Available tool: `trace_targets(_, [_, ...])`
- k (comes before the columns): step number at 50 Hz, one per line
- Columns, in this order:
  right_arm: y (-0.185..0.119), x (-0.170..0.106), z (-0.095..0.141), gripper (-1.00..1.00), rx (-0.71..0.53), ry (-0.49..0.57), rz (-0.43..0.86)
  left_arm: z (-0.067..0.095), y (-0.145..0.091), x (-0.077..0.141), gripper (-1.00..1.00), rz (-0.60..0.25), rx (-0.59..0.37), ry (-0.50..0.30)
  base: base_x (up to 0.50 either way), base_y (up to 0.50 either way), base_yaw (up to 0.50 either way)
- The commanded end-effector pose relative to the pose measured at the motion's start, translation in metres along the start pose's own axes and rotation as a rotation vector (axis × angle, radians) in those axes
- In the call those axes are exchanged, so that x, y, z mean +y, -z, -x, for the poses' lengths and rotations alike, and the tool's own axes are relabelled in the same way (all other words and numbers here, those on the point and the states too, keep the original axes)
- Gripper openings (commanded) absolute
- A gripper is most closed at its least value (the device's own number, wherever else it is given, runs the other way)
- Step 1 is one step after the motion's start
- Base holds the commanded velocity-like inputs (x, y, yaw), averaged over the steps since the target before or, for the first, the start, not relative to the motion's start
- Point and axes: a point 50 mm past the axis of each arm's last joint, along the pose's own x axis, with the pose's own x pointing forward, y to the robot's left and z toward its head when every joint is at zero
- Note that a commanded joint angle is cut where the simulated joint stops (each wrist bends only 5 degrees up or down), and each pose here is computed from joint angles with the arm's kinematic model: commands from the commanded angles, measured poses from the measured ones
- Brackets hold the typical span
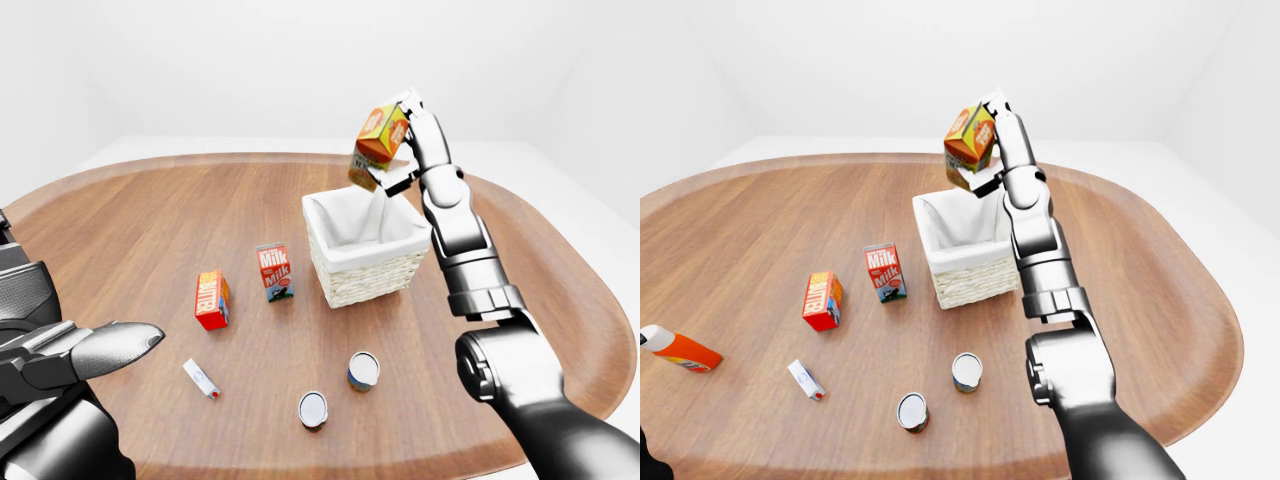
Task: Pick up the orange juice, and put it in the basket.
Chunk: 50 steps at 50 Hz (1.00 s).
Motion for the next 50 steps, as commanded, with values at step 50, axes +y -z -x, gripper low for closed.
trace_targets(50, [0.013,0.008,-0.029,-1.00,0.259,0.040,-0.003,0.000,-0.001,0.000,1.00,-0.028,-0.018,0.012,0.00,0.00,0.00])
